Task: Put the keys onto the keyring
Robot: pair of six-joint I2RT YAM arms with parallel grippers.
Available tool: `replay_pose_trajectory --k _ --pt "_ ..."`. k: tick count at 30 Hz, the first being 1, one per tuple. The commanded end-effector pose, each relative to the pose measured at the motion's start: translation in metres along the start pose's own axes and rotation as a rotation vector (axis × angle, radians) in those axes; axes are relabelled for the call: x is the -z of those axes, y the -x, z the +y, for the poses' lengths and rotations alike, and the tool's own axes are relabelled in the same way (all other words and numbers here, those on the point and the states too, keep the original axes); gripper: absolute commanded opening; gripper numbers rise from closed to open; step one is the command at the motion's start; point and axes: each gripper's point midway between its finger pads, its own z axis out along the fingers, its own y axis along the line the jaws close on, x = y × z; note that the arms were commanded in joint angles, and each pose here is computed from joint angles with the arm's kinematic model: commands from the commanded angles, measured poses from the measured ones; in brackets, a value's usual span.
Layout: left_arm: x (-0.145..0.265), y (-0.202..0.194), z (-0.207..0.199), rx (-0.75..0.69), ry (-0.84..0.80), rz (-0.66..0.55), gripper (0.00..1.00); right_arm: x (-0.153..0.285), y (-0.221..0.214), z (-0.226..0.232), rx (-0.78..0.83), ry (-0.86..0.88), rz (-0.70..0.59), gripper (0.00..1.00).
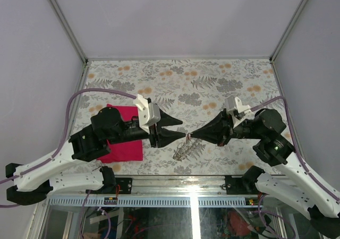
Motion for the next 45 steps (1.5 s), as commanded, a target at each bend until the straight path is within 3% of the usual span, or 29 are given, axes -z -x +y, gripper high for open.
replay_pose_trajectory --k 1,17,24,45 --pt "-0.001 0.029 0.005 -0.012 0.03 -0.08 0.43 0.007 0.026 0.008 0.09 -0.019 -0.069 0.0" --pt "-0.001 0.025 0.005 0.007 0.039 -0.08 0.51 0.013 0.04 0.022 0.13 0.009 -0.115 0.0" --pt "0.0 0.022 0.007 0.009 0.047 -0.067 0.6 0.009 0.048 0.023 0.148 0.031 -0.126 0.0" --pt "0.008 0.035 -0.004 -0.034 -0.008 -0.1 0.57 0.003 0.061 0.031 0.164 0.103 -0.173 0.0"
